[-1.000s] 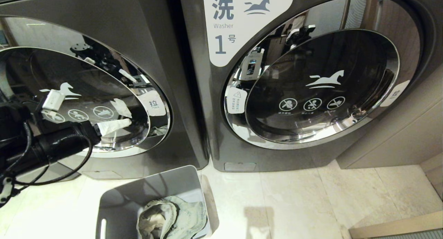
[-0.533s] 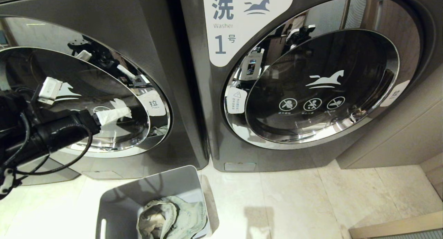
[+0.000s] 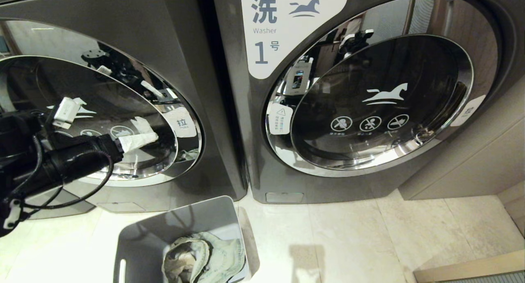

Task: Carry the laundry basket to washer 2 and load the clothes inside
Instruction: Open the lid of the washing machine

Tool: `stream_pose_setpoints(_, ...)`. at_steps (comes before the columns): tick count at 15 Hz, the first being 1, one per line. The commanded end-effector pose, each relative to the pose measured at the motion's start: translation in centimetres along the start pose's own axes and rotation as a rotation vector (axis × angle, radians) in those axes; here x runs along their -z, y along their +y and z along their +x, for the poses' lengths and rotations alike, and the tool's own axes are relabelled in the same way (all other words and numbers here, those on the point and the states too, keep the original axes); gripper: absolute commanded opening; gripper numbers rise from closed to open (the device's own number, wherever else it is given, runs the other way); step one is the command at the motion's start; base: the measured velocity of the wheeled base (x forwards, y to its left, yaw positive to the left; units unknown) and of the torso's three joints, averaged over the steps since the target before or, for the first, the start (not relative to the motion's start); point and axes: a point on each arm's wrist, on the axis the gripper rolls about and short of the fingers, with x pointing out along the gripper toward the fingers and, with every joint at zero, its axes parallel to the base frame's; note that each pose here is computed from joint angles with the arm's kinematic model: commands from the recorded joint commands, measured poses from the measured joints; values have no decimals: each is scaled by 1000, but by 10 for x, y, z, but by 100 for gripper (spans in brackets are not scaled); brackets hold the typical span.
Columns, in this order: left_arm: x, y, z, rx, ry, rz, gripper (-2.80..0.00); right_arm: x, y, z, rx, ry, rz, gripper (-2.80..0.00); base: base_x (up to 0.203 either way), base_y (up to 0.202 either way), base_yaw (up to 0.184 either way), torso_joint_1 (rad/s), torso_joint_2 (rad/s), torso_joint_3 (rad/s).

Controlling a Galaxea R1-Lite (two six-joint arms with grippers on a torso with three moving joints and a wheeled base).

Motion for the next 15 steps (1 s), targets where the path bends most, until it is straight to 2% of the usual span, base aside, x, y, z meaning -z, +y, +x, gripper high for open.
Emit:
stream_pose_setpoints(1,-5,-9,-4,18,-17,18,0,11,0,1,0,39,0,-280,0,0,0,0,0,0)
stream_pose_setpoints(4,-18,-27,-13,35,-41,49,0,11,0,1,0,39,0,-280,0,0,0,0,0,0)
stream_pose_setpoints(7,-26,-51,-38,35,-49,54,0,11,0,1,0,39,0,-280,0,0,0,0,0,0)
stream_pose_setpoints(11,0,-82,-83,27,-51,70,0,11,0,1,0,39,0,-280,0,0,0,0,0,0)
stream_pose_setpoints(15,26,-100,-115,-41,-30,62,0,11,0,1,0,39,0,-280,0,0,0,0,0,0)
